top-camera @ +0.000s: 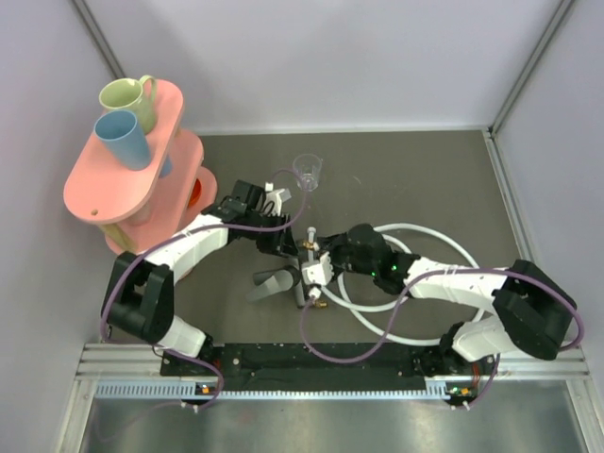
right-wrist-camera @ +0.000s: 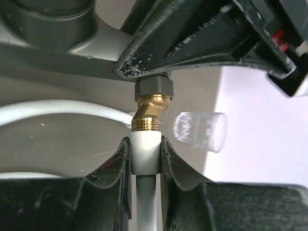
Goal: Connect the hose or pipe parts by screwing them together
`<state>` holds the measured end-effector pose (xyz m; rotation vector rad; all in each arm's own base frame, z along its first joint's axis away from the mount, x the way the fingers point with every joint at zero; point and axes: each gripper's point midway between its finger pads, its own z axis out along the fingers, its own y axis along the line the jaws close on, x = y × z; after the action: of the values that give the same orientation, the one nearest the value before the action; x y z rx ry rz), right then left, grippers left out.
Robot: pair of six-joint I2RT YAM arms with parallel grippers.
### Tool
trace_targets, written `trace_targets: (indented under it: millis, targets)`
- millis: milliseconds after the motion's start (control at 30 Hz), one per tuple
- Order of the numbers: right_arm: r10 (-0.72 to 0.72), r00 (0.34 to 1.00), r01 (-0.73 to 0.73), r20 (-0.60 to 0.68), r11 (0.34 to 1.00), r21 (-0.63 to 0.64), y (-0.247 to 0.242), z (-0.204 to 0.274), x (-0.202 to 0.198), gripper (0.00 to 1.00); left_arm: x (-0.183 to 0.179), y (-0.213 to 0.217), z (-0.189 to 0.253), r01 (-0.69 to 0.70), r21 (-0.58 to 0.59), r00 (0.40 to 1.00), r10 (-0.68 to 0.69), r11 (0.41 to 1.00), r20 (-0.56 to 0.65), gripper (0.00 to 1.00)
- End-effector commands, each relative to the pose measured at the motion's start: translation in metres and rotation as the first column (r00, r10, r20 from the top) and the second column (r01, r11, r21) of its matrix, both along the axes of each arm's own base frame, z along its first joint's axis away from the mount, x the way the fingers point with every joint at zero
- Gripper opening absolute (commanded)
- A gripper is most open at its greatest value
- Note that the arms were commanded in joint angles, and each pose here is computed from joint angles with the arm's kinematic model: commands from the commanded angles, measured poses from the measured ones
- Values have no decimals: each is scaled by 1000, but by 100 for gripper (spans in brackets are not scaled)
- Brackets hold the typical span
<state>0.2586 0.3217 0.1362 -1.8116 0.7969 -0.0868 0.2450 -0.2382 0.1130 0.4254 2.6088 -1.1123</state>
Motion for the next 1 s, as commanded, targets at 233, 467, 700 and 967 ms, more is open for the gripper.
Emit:
trace_targets:
  millis: [233,467,700,967]
  targets:
    - [44,537,220,-842,957,191,59,62,0,0,16,-24,80,122,-202,894,-19,972,448,0]
    - [105,177,274,-979,950,151,64,57,7,0,20,-18,71,95,-166,840,11,982,543,0]
    - [112,-206,353,-972,935,33,58,45,16,0,31,-14,73,42,-147,755,65,988,652,0]
    - [176,-362,449,-916,893,-6,46,25,36,2,37,-3,63,-7,-98,730,72,995,680,0]
